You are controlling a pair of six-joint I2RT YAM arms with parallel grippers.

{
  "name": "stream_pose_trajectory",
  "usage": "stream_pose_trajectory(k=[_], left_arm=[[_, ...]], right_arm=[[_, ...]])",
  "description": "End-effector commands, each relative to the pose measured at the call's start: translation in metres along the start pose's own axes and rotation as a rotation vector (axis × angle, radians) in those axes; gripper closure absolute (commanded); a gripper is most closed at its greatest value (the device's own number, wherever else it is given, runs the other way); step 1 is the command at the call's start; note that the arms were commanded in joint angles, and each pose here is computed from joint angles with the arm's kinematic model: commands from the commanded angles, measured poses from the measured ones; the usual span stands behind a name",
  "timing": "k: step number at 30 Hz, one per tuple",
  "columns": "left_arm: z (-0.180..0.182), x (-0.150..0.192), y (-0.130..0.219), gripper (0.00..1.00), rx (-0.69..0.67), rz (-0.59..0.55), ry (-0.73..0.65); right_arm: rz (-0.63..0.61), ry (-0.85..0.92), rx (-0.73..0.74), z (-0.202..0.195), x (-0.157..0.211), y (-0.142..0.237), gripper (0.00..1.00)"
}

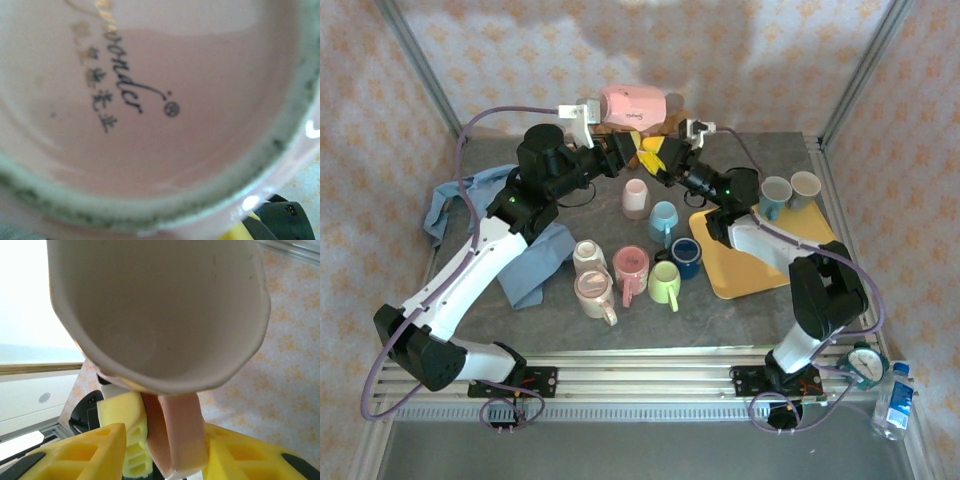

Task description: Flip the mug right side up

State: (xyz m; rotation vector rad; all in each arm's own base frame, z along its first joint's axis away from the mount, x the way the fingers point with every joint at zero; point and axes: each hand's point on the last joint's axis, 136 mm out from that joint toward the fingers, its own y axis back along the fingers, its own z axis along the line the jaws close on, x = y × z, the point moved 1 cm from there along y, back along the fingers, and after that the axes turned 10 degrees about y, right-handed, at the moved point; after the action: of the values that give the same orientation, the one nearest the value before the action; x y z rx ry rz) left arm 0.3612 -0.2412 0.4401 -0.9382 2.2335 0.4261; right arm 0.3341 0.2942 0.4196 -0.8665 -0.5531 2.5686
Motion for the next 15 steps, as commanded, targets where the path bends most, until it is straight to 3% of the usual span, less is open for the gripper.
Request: stream_pose_trajectory(k=[1,9,15], left_arm=[[-0.041,-0.033,0.013,1.0,0.138,-0.112,-0.051],[-0.037,-0.03,0.015,1.0,0.136,-0.114,-0.044],[-0.023,-0.022,0.018,1.0,0.081,-0.105,-0.049]], right_arm=[[-0.057,0.076,-0.092,0.03,-0.016,-0.007,0.6],[-0.094,0.078,-0.107,0.038,-0.024,-0.009,0.73],[-0.116,0.114,-0.097,0.043,-0.027,-0.008,0.91]])
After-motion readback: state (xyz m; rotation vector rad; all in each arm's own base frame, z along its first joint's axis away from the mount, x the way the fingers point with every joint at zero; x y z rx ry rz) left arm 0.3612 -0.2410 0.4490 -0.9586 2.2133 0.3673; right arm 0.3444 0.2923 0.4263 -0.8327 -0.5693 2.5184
